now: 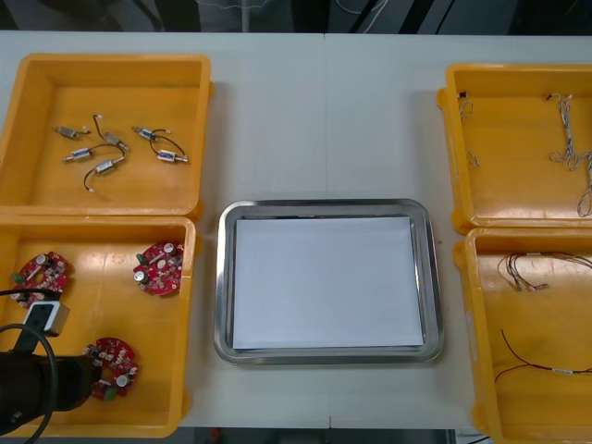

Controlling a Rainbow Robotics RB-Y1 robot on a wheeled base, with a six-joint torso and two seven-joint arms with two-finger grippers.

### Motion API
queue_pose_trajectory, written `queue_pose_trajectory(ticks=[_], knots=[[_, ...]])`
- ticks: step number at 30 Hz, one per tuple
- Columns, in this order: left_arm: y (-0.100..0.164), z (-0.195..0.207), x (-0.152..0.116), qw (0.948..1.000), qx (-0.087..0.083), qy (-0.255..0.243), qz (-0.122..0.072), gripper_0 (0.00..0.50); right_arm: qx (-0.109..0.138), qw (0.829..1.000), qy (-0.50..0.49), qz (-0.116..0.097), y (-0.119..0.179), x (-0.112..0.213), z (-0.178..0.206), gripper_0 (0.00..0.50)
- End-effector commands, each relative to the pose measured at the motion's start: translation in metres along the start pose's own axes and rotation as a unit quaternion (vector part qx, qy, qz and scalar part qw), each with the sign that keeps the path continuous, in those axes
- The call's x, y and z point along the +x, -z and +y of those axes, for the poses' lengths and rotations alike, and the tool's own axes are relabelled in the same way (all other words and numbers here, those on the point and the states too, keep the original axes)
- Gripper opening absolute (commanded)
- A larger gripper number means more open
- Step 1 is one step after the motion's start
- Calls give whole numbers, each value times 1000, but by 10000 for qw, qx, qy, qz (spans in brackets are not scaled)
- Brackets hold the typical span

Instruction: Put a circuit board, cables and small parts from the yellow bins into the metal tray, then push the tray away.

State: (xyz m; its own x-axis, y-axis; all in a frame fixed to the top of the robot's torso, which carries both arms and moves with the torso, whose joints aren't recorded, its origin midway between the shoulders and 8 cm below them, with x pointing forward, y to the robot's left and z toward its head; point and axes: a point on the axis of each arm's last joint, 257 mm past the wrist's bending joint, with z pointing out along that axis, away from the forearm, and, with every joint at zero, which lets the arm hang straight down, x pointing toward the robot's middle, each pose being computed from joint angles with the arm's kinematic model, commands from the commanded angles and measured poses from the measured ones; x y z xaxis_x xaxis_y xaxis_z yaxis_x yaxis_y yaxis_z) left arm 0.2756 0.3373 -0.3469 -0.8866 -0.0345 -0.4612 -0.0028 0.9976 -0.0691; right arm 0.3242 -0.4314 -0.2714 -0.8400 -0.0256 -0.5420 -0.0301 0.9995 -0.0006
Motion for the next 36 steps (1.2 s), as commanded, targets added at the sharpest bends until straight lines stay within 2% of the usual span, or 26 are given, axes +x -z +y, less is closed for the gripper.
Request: queue_pose_trajectory(ticks=[1,8,12,13,14,15,17,23,28,31,32,33,34,35,36], knots=[[0,7,17,9995,-84,-242,160,500,16,9993,175,-343,15,-41,3,0],[-1,7,15,9996,-83,-252,140,500,-23,9979,183,-614,19,-72,4,0],[-1,6,15,9996,-80,-252,133,500,2,9975,187,-684,19,-81,1,0],[-1,6,15,9996,-80,-252,133,458,32,9974,202,-695,20,-83,-1,0],[-1,6,15,9996,-74,-240,136,334,76,9974,221,-677,20,-83,-4,0],[-1,6,16,9996,-71,-247,145,156,107,9974,226,-671,20,-83,-7,0],[-2,3,16,9996,-46,-238,144,0,132,9975,232,-650,19,-82,-10,0],[-2,1,15,9997,-17,-203,121,0,173,9983,156,-541,16,-73,-17,0],[-2,1,14,9997,-14,-195,114,0,186,9982,163,-543,16,-73,-18,0],[-2,0,14,9997,-9,-199,109,0,208,9982,179,-539,16,-72,-19,185],[-2,0,13,9997,-6,-203,99,0,221,9981,188,-549,16,-73,-20,308],[-2,1,13,9998,-12,-199,100,0,229,9981,189,-543,16,-72,-20,359],[-1,2,10,9998,-11,-185,67,0,241,9980,198,-552,16,-73,-21,359],[0,2,8,9998,-10,-184,56,0,265,9979,202,-552,16,-73,-22,500],[1,2,7,9998,-3,-182,41,0,263,9979,197,-560,16,-74,-22,500]])
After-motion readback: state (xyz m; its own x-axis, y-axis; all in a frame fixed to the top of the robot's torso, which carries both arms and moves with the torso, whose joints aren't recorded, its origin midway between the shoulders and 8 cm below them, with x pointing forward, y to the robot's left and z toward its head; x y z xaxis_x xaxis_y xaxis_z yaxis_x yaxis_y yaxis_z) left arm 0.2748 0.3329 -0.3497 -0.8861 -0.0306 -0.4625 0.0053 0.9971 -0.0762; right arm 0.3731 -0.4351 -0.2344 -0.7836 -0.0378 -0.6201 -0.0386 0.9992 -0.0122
